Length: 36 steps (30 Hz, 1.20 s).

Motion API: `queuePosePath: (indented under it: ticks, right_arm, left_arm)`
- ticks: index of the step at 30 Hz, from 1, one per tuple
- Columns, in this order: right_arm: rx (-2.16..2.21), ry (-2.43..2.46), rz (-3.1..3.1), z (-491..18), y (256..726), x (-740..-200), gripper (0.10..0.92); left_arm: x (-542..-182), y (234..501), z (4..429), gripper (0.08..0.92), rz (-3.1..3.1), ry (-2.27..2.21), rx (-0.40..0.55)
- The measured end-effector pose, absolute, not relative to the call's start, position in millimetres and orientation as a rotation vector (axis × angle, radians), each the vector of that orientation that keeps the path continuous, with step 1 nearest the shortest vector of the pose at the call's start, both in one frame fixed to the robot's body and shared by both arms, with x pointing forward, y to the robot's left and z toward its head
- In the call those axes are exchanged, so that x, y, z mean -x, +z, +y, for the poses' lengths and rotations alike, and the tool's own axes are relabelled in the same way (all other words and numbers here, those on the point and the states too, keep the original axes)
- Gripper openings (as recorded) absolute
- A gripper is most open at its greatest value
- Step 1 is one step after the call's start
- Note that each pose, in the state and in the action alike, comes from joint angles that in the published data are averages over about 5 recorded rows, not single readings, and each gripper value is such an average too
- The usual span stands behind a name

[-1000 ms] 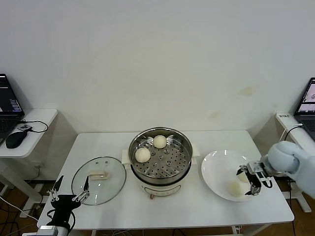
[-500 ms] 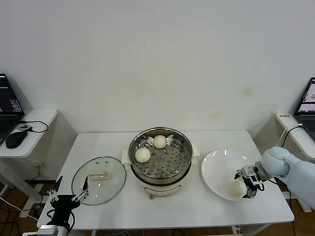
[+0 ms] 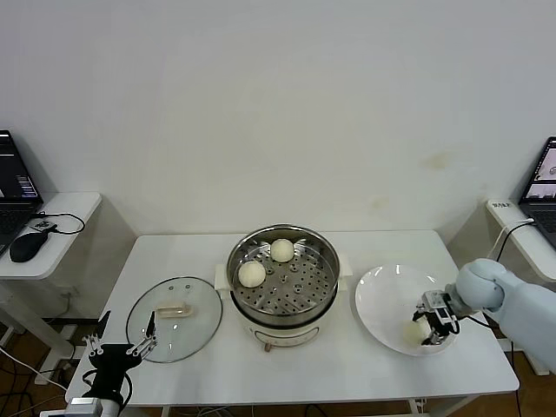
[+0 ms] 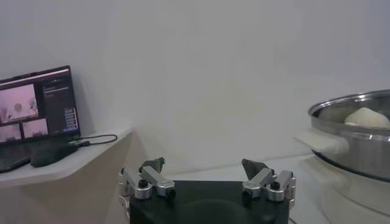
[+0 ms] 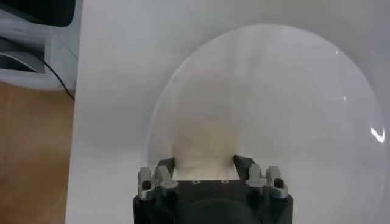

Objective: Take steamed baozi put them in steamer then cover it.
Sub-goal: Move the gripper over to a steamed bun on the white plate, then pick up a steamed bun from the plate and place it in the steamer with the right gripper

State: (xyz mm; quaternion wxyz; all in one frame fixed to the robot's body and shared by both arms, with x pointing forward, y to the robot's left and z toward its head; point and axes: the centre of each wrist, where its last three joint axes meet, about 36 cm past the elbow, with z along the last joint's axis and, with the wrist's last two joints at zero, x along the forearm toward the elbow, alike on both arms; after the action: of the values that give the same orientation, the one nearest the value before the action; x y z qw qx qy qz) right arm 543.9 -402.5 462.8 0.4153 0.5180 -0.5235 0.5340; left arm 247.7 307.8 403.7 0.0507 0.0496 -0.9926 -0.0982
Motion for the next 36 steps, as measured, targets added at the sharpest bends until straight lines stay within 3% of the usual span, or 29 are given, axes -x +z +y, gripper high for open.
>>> queuePosePath:
  ticks: [10,22,30,36]
  right_arm:
    - [-1.303,1.35,-1.334,-402.4,494.1,-551.5,0.552]
    - [-1.301,1.421,-1.495,-388.3,602.0,-581.9,0.56]
    - [-1.383,1.544,-1.563,-327.6,671.7,-604.6,0.564]
    - [-1.51,1.633,-1.522,-261.8,690.1,-616.0,0.568]
  left_arm:
    - [-250.3,407.3,306.3,0.823,-3.037,-0.293,-0.151]
    - [-253.4,408.9,308.1,0.823,-3.043,-0.301,-0.142]
    - [-256.9,410.6,305.7,0.823,-3.053,-0.292,-0.14]
    - [-256.2,408.8,308.3,0.823,-3.048,-0.296,-0.157]
